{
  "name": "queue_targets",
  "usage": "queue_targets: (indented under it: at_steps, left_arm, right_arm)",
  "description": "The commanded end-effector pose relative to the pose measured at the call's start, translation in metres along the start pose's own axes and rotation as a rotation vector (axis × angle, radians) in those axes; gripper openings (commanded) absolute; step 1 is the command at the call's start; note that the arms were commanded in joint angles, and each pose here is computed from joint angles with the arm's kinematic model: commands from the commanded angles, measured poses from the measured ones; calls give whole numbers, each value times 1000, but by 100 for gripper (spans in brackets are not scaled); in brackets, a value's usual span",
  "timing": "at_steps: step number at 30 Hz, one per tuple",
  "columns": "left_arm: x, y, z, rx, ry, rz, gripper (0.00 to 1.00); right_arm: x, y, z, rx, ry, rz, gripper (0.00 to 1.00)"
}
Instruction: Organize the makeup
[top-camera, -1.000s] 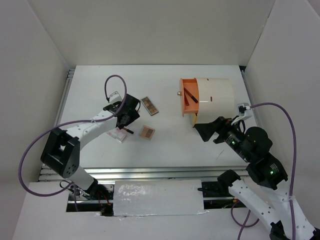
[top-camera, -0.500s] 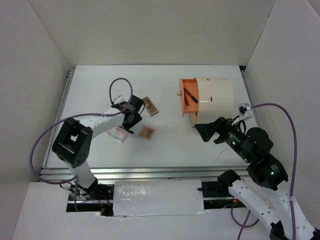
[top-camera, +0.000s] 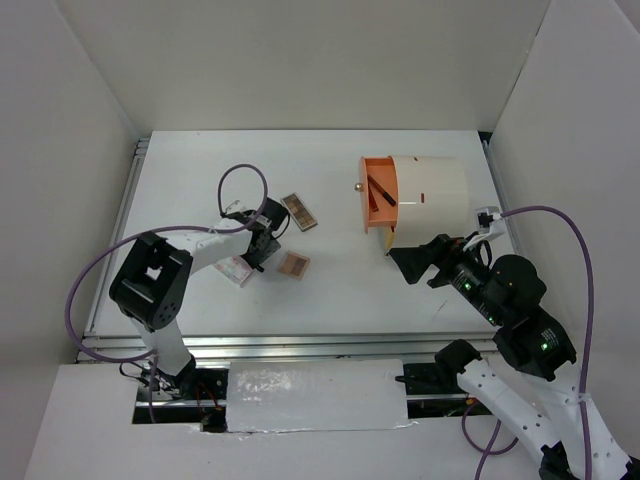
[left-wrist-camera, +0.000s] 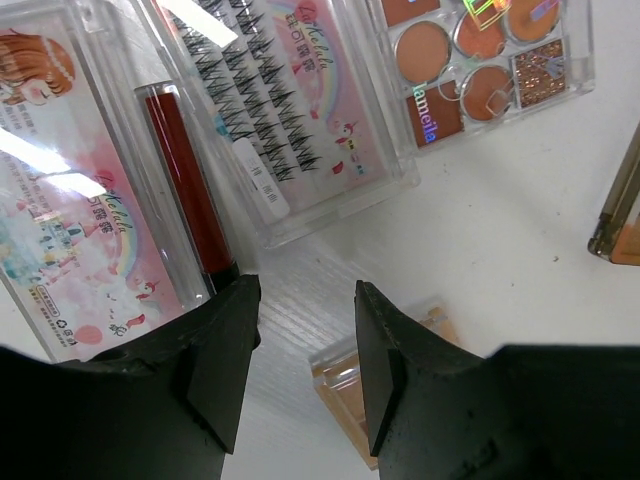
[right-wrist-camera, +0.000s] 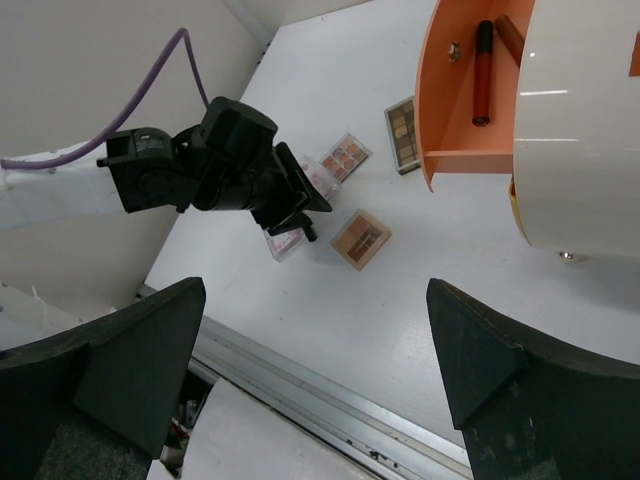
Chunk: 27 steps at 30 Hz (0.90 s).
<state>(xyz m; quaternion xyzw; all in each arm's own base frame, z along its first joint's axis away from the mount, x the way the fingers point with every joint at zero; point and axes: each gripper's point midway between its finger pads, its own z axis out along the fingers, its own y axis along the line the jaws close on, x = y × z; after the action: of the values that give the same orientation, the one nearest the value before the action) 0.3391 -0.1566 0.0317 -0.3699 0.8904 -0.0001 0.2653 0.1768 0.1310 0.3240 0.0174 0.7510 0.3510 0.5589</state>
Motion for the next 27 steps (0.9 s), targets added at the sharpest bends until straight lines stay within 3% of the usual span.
queue_targets:
  at_steps: [1,9,21,27]
  left_arm:
    - [-7,2,-10,7,-30,-18,56]
    - [-4,0,-13,4,-36,-7,56]
    - [-17,5,-46,19,-130,0,75]
    - [-9,10,-36,7,-112,12,77]
  right_arm:
    - [-6,7,3,-32,-20,-11,100]
    - [-5,7,3,-31,-18,-10,100]
    - [-2,7,4,-38,-14,-4,100]
    - [-2,8,5,-46,-10,-1,100]
